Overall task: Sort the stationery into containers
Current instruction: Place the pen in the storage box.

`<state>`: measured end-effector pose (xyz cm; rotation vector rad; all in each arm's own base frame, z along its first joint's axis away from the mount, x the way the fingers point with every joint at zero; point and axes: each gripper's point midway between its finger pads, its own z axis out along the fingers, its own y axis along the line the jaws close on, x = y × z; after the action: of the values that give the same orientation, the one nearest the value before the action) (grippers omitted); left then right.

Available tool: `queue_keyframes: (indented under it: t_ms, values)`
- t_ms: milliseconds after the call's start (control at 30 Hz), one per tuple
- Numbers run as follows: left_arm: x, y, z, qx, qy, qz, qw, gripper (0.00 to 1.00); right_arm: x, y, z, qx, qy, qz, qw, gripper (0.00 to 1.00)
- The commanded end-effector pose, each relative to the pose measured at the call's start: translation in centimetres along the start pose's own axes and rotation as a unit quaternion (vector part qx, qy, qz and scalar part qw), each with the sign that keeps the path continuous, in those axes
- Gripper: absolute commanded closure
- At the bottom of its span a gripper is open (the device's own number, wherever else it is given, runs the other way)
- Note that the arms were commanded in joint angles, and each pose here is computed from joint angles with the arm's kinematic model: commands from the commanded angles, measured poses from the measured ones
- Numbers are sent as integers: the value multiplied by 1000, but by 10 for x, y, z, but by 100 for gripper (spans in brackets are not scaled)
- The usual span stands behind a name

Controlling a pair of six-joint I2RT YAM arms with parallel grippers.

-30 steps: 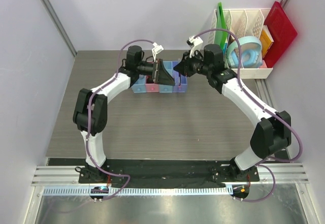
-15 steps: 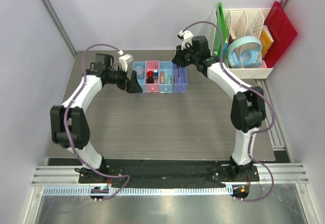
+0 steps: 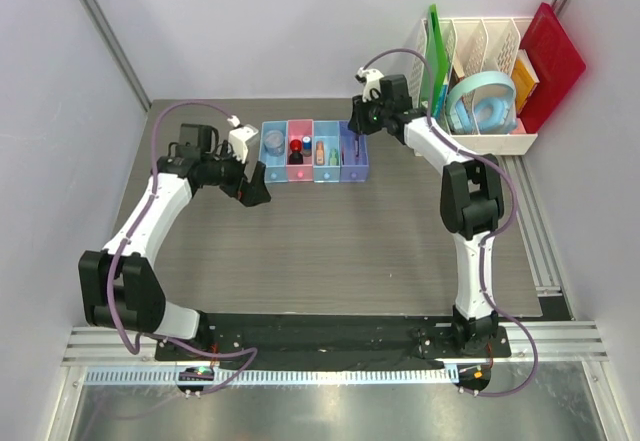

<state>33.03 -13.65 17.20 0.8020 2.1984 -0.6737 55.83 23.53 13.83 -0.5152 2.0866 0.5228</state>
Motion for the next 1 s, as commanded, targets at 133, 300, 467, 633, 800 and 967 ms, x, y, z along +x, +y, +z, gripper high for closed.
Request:
queue_keyframes:
  t_ms: [133,300,467,633,800,967]
  values:
    - [-11,24,12,-33,-10,12,999,0,-10,12,1,-10,-10,-15,1000,45]
    - [-31,57,27,-78,-22,-4,997,0,-23,11,-15,9,-22,-19,1000,41]
    - [-59,110,35,-173,-30,-2,984,0,-44,-3,-50,77,-44,-35,995,41]
    - [-64,144,60,-208,-14,-17,978,0,-27,-25,-58,125,-23,-49,991,41]
    - [-59,163,78,-254,14,3,967,0,-8,-38,-55,152,-1,-46,987,40]
    - [-49,167,98,-266,37,17,963,0,10,-43,-45,153,20,-41,987,39]
